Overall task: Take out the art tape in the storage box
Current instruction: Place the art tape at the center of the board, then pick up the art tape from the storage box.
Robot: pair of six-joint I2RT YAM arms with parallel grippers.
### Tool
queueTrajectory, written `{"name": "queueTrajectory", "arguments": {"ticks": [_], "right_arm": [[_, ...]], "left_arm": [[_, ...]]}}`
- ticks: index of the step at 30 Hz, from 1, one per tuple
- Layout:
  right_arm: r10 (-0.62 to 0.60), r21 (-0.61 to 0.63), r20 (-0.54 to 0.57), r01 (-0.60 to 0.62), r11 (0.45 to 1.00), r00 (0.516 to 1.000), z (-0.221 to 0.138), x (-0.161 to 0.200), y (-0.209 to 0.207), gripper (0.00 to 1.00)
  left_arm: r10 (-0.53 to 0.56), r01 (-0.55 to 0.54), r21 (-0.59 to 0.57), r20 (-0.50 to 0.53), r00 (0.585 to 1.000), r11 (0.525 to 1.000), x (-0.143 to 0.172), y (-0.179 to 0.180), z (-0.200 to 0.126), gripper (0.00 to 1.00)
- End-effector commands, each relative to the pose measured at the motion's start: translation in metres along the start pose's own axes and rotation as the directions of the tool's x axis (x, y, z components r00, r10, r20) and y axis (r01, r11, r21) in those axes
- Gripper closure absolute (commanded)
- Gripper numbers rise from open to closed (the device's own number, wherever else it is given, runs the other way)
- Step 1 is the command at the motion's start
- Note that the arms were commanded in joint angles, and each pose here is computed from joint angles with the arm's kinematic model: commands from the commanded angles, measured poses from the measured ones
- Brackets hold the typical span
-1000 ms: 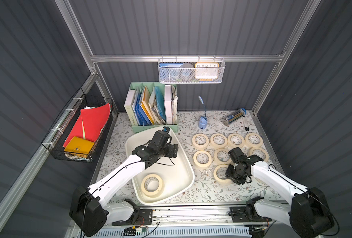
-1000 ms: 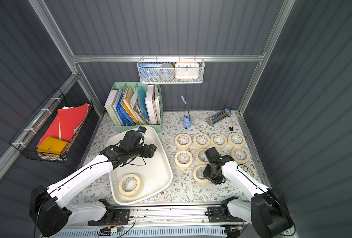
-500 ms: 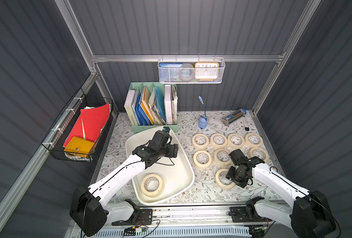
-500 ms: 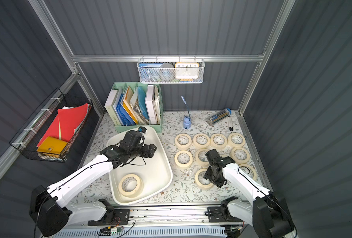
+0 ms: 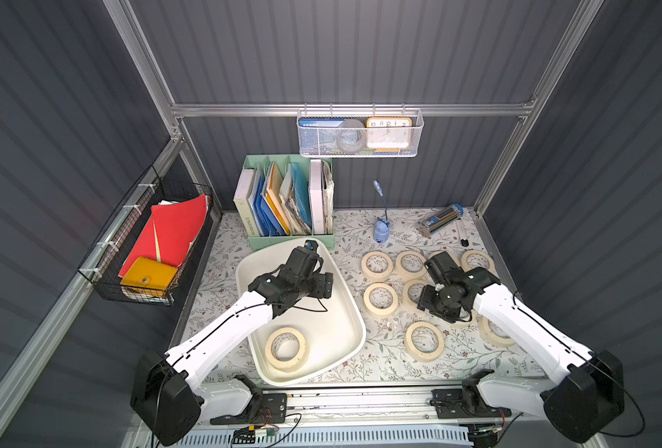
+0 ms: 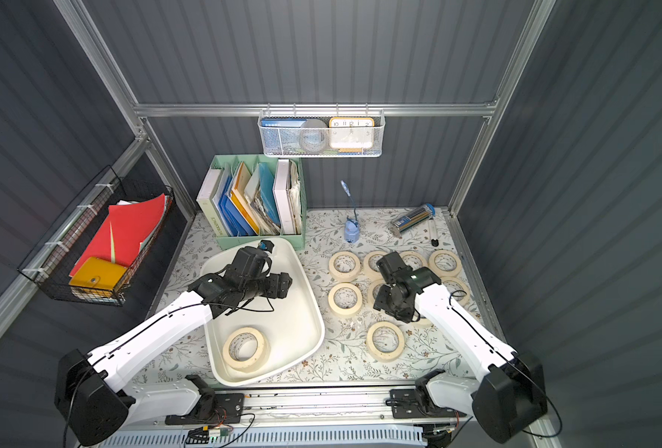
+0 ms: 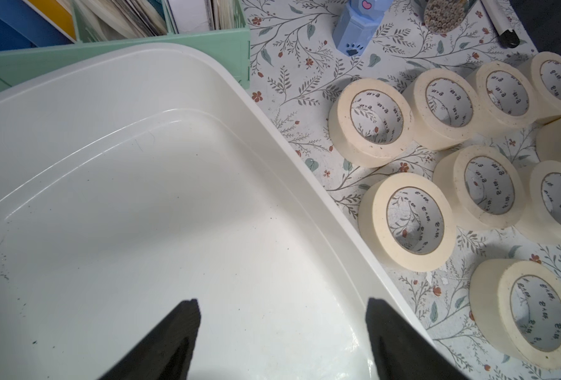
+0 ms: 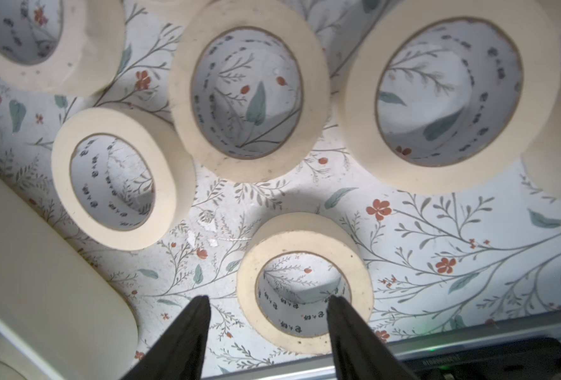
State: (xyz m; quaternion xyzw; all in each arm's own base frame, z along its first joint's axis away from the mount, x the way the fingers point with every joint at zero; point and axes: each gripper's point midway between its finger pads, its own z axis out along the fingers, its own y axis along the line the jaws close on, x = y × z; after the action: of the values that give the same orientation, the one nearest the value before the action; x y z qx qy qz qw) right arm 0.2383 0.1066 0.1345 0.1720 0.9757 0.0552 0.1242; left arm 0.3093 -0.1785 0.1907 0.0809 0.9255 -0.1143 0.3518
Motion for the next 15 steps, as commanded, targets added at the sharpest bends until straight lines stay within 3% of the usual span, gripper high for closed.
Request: {"name": "queueTrajectory", "arguments": {"ticks": [1,8,12,15], "right_arm": [[-0.163,-0.001,-0.018,0.163,0.987,0.986,-0.009,0.002,0.026,0.37],[-0.397,-0.205,-0.01,0.387,0.899,0.918,-0.033,0.012,0.119,0.37],[-0.51,-0.292,0.006,0.489,0.822,0.86,-0.038,0.036,0.161,0.36],[-0.581,-0.353,0.006,0.545,0.76,0.814,-0.039,0.065,0.191,0.36]], "left_arm": [[-0.07,0.07,-0.076,0.006,0.998,0.995,0.004,0.017,-0.019,0.14],[-0.268,0.257,-0.197,-0.031,0.963,0.946,0.042,0.048,-0.046,0.12],[-0.394,0.381,-0.231,-0.013,0.919,0.895,0.059,0.063,-0.049,0.08],[-0.466,0.456,-0.261,0.023,0.884,0.851,0.058,0.083,-0.052,0.0]]}}
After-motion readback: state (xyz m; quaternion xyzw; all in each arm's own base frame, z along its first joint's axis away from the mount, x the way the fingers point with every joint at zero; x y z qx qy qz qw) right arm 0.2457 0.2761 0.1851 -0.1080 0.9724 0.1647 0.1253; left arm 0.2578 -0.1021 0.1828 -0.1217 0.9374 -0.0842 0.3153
